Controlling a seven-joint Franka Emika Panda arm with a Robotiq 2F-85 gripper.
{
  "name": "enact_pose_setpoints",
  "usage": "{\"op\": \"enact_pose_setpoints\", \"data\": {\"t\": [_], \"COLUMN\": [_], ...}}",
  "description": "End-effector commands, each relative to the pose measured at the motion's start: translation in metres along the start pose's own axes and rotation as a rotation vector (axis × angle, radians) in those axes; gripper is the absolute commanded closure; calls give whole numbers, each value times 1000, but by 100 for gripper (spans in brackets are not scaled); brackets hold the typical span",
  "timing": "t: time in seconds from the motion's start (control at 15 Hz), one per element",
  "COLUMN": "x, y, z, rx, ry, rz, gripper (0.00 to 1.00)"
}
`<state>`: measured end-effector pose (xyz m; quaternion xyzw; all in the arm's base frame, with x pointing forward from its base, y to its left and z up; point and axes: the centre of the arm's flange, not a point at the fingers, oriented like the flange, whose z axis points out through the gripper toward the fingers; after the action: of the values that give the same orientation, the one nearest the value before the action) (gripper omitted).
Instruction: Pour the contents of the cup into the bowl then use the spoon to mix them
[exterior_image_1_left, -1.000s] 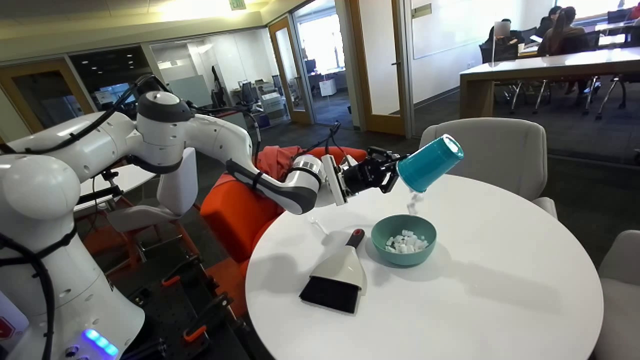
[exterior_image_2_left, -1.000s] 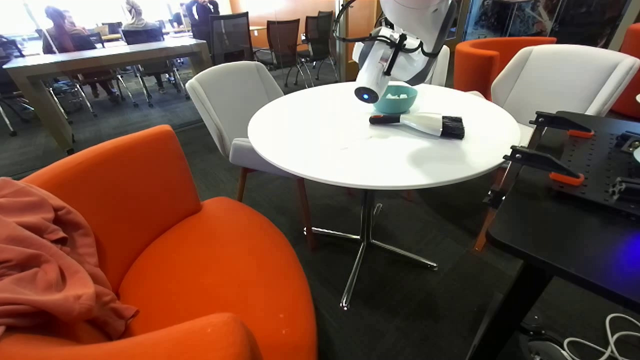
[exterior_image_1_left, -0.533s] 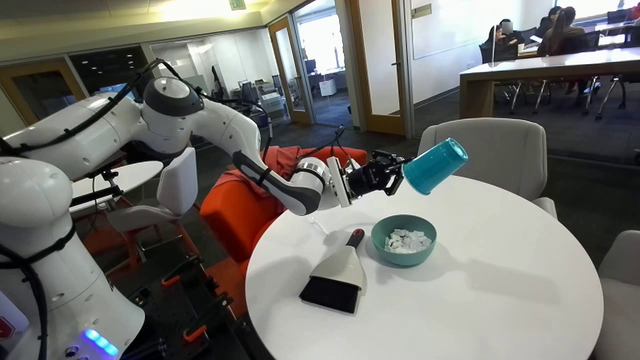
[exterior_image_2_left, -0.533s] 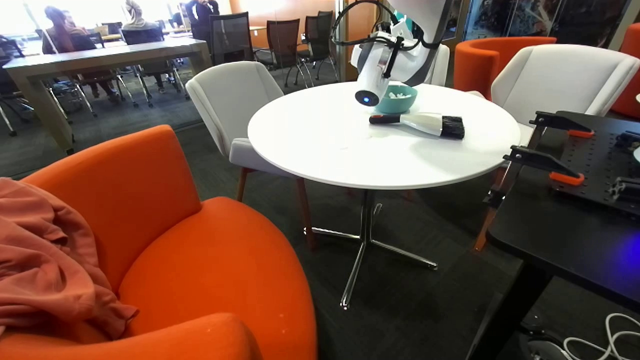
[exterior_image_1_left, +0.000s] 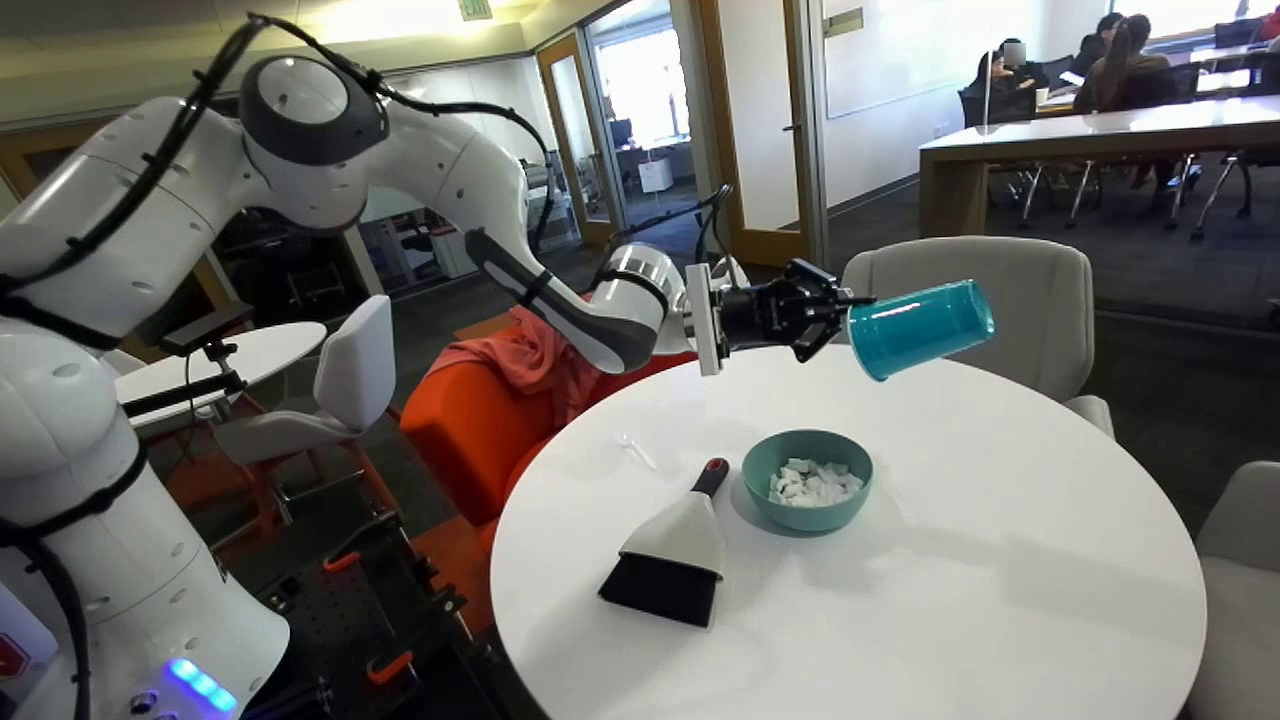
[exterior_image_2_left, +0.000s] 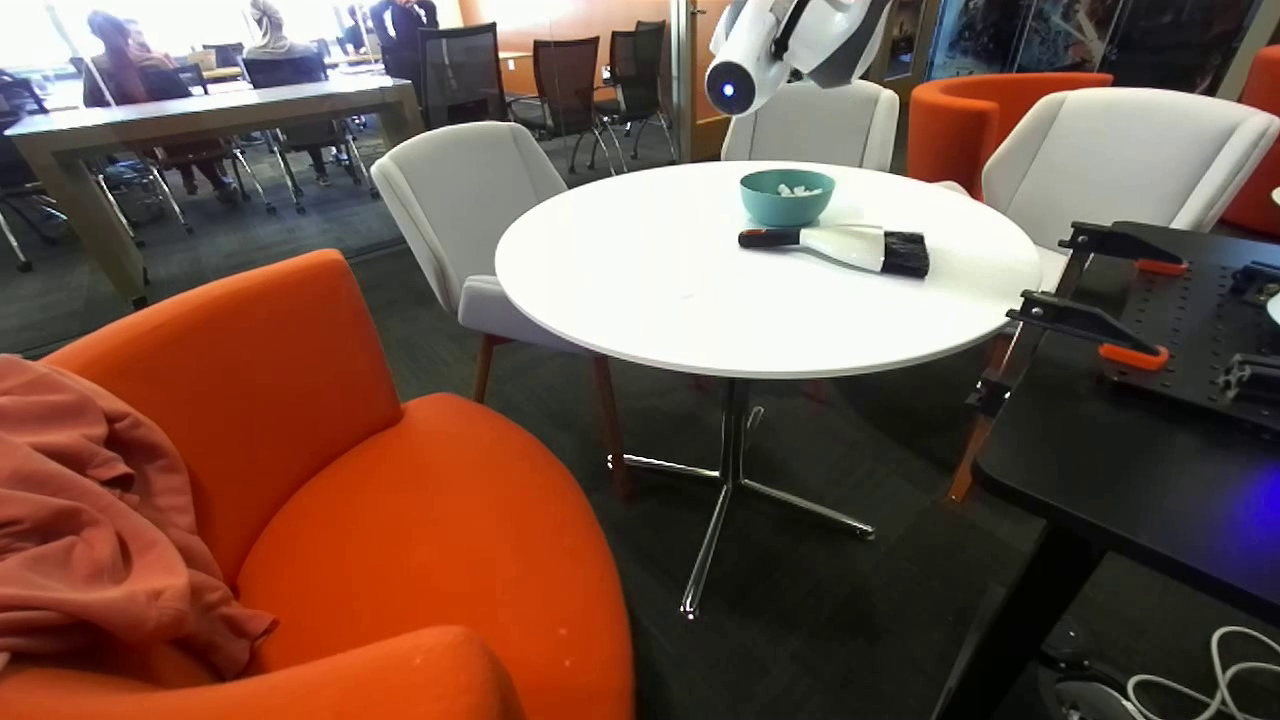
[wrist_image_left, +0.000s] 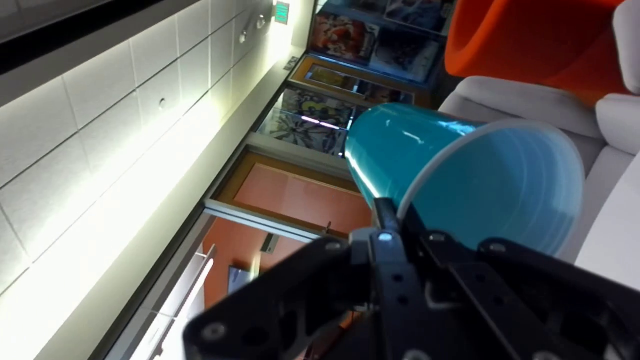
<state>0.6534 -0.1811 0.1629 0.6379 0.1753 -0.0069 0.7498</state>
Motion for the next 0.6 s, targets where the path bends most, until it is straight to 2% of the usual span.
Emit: {"op": "enact_pose_setpoints", "data": {"t": [0.0, 0.2, 0.53], "x": [-50, -79, -114], "y": [55, 77, 96], "z": [42, 77, 112], "rx": [167, 270, 455], "ry": [-12, -22, -86], "rz": [92, 174, 359], "gripper": [99, 99, 99]}}
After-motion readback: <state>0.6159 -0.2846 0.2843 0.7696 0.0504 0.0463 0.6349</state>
